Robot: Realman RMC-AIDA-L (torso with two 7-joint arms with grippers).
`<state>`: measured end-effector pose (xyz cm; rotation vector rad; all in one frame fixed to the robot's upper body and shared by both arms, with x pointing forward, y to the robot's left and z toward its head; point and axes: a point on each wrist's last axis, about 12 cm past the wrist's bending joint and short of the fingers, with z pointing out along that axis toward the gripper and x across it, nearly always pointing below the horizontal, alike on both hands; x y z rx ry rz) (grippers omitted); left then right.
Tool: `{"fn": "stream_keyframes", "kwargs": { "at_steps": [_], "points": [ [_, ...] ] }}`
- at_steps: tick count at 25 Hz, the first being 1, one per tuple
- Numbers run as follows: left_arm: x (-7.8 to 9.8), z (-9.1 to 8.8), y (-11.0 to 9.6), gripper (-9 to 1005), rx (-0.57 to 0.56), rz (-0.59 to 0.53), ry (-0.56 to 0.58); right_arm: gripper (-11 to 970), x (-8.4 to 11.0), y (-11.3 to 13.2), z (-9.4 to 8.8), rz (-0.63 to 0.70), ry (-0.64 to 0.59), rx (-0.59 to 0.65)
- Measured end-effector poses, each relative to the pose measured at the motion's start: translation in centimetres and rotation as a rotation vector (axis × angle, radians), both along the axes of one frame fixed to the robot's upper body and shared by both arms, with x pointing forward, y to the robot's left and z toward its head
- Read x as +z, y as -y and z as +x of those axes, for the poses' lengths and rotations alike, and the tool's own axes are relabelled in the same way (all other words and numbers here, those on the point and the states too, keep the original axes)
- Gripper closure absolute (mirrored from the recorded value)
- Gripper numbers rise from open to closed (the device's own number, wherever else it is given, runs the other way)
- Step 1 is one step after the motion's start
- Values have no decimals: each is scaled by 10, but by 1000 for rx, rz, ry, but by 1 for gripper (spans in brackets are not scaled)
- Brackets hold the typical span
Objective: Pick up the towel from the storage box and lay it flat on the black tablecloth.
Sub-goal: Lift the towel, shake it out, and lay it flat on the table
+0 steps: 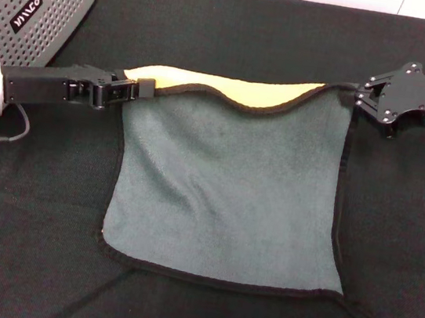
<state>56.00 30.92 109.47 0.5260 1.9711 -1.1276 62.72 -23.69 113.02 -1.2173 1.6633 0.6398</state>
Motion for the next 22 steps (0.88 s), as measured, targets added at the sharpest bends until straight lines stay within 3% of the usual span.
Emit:
{"fn": "stream_keyframes", "kwargs": {
  "at_steps": [22],
  "points": [
    [-11, 9, 6, 964, 78, 61, 12, 931, 6, 3, 13, -37, 60, -53]
  ]
}}
